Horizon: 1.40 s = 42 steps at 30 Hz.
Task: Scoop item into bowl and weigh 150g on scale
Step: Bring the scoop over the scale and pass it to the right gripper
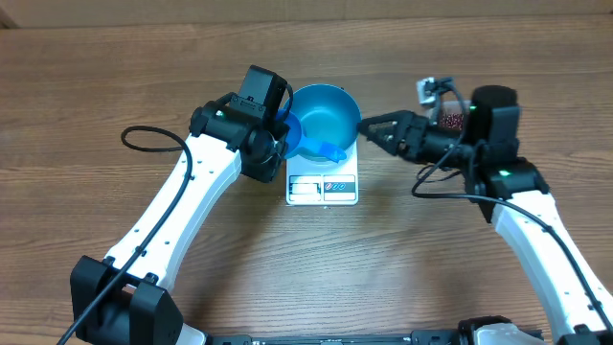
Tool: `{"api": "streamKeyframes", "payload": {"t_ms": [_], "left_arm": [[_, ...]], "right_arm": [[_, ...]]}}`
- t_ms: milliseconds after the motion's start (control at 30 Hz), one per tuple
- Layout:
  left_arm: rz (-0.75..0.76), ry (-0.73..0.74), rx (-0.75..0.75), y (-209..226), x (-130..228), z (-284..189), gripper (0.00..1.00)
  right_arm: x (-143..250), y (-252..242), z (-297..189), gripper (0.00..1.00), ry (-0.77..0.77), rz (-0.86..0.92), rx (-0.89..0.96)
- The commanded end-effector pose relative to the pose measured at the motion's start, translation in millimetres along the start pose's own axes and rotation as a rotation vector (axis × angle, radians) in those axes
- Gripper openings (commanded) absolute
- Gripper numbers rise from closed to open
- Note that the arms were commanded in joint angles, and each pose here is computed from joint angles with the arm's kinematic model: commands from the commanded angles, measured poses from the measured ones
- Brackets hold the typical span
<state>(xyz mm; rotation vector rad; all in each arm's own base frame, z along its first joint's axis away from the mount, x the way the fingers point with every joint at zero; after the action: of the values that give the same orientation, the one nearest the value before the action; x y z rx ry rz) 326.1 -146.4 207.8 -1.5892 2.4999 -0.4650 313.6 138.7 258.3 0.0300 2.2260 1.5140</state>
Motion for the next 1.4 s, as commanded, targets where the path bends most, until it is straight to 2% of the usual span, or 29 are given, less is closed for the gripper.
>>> {"api": "streamKeyframes", "payload": {"t_ms": [0, 200, 300, 333, 400, 500, 700, 1033, 1367], "left_arm": [[-0.047, 0.074, 0.007, -2.6, 9.0, -2.3, 0.04], [-0.063, 0.074, 0.006, -2.6, 9.2, -2.3, 0.04], [-0.082, 0.074, 0.006, -2.6, 9.2, -2.3, 0.04], [-0.086, 0.076, 0.005, -2.6, 9.4, -2.3, 0.04], [-0.086, 0.083, 0.005, -2.6, 10.2, -2.4, 0.04], [-0.086, 0.103, 0.005, -2.7, 12.5, -2.6, 0.04], [-0.082, 0.106, 0.009, -3.6, 15.0, -2.5, 0.04], [-0.087, 0.129, 0.008, -3.6, 19.8, -2.7, 0.04], [-0.075, 0.150, 0.007, -3.8, 28.9, -2.7, 0.04]], "right_arm": [[4.4, 8.5, 14.0, 0.83, 0.014, 0.036, 0.012], [14.0, 11.6, 33.0, 0.74, -0.007, 0.086, 0.077], [14.7, 13.7, 35.5, 0.61, -0.011, 0.079, 0.076], [14.7, 13.6, 35.4, 0.53, -0.011, 0.078, 0.076], [13.4, 12.6, 34.1, 0.53, -0.015, 0.081, 0.078], [14.6, 9.2, 33.6, 0.60, -0.012, 0.078, 0.096], [21.5, 11.1, 43.0, 0.60, -0.018, 0.064, 0.130], [25.4, 15.5, 50.0, 0.40, -0.029, 0.049, 0.140], [24.6, 13.9, 50.5, 0.30, -0.034, 0.054, 0.146]]}}
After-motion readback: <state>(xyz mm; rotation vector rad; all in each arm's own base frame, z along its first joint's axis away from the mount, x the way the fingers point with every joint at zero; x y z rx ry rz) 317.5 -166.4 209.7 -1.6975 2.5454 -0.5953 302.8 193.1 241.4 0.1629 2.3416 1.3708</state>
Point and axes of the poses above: each gripper's point midway between its finger pads, its own z axis out along the fingers, its own y axis along the line the jaws close on, x = y × z, the point moved 6 cm from there along -z, back along the fingers, and after that the axes turned 3 degrees about z, right-handed, at the moved point
